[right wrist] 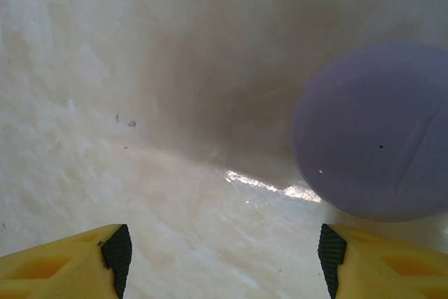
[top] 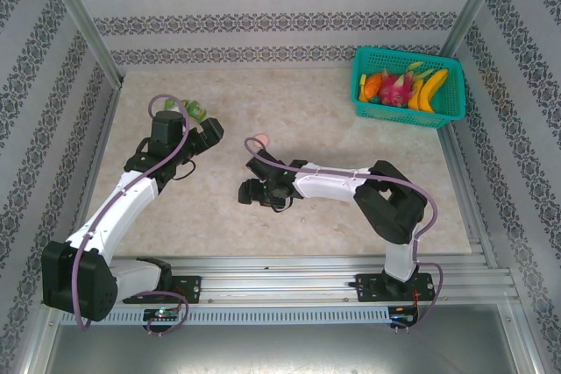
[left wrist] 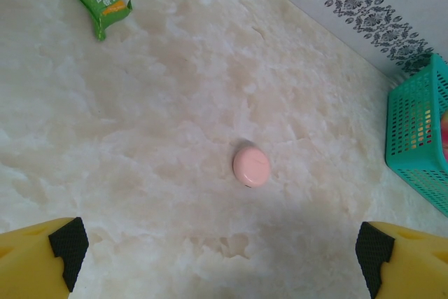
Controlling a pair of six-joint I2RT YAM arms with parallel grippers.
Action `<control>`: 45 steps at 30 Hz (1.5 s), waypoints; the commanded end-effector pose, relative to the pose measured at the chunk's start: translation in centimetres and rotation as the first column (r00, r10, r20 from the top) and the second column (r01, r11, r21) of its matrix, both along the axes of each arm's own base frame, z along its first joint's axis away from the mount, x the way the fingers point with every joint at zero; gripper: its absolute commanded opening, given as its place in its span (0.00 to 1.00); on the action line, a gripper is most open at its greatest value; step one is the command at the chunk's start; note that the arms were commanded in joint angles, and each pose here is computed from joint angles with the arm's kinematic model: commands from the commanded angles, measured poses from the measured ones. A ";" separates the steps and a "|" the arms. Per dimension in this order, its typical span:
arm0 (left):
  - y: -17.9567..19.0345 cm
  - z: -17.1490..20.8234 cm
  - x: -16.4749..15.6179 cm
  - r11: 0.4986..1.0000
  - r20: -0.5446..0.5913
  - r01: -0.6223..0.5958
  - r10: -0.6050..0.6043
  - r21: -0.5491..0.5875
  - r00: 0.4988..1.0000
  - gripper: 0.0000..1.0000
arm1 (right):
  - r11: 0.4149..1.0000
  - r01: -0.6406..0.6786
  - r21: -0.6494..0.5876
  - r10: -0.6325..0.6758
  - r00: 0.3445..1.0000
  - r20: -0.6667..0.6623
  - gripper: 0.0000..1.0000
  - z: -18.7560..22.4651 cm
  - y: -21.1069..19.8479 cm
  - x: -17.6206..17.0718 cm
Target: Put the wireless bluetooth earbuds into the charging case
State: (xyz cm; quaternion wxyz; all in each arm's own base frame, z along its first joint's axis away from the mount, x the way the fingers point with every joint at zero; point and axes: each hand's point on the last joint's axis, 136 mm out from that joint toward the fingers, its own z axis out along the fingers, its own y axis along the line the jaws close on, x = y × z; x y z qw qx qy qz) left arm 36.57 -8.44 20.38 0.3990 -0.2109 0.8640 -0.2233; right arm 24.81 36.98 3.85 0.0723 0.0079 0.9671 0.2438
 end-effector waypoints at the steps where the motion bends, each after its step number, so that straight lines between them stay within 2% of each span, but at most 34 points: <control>1: 0.5 -0.1 0.1 1.000 -0.005 -0.013 0.013 0.005 1.000 1.00 | 1.000 0.007 -0.003 -0.007 1.000 -0.024 0.73 -0.9 0.1 -0.3; 30: 0.5 -0.8 0.0 1.000 -0.013 -0.013 0.013 0.002 1.000 1.00 | 0.995 0.086 -0.053 -0.084 0.996 0.036 0.72 -0.3 -3.0 5.4; 39: 0.7 -1.4 -0.2 1.000 -0.029 -0.026 0.026 0.010 0.999 1.00 | 0.976 0.077 -0.202 -0.048 0.988 0.144 0.72 2.0 -4.2 6.4; 42: 1.0 -1.3 -0.4 0.999 -0.030 -0.035 0.035 0.021 0.999 1.00 | 0.963 0.043 -0.265 0.008 0.982 0.188 0.73 3.1 -3.8 6.7; 45: 1.6 -1.2 -0.8 0.997 -0.022 -0.054 0.055 0.046 0.998 1.00 | 0.943 -0.049 -0.330 0.125 0.969 0.214 0.74 3.2 -3.2 6.7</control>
